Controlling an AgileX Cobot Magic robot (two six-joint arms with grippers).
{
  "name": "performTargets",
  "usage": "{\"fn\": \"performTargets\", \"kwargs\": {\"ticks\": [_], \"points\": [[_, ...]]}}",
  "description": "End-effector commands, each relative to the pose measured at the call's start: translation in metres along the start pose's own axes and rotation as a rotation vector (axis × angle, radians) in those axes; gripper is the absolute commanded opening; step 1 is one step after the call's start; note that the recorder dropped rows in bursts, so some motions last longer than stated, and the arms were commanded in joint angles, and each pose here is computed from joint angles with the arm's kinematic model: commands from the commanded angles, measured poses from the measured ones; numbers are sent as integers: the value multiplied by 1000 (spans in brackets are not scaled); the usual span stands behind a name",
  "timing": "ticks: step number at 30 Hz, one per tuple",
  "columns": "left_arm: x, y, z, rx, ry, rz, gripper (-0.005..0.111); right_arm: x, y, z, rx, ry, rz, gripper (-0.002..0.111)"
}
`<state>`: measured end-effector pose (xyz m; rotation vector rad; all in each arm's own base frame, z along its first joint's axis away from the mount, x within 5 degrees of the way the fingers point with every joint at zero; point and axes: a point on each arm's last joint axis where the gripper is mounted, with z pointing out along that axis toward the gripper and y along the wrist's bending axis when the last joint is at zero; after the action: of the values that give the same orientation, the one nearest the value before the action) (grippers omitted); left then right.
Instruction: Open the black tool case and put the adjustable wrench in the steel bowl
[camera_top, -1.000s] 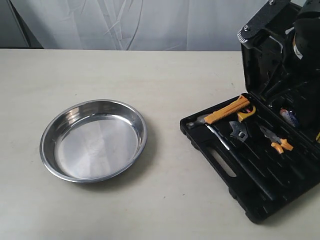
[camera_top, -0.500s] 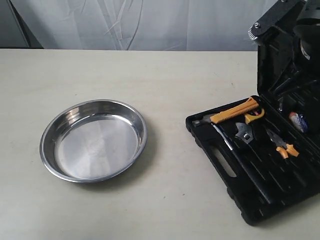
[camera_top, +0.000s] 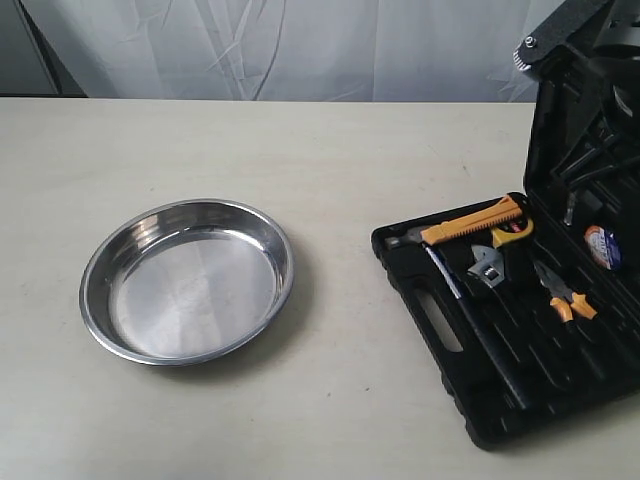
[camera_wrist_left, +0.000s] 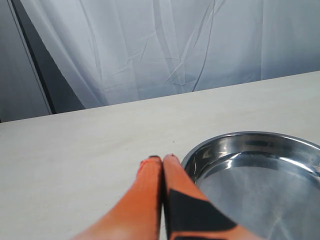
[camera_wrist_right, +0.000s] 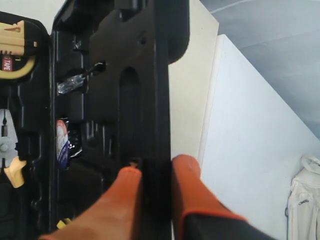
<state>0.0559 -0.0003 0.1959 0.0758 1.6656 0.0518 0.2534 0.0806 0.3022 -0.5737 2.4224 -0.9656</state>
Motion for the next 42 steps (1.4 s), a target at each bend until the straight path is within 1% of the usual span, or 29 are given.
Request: {"fn": "performTargets", "kwargs": {"ticks": [1, 5, 8, 12, 21, 30, 42], "points": [[-1, 0, 0, 1, -4, -2, 0, -5, -18, -3, 159, -55, -19, -1], [-1, 0, 0, 1, -4, -2, 0, -2, -30, 5, 200, -34, 38, -1], [-1, 0, 0, 1, -4, -2, 0, 4, -36, 13, 187, 12, 91, -1], [-1, 0, 0, 1, -4, -2, 0, 9, -36, 18, 145, 53, 131, -1], [-1, 0, 0, 1, -4, -2, 0, 8, -33, 18, 114, 48, 141, -1], [-1, 0, 0, 1, -4, -2, 0, 18, -47, 34, 108, 113, 212, -1], [-1, 0, 0, 1, -4, -2, 0, 22, -56, 43, 97, 119, 254, -1]]}}
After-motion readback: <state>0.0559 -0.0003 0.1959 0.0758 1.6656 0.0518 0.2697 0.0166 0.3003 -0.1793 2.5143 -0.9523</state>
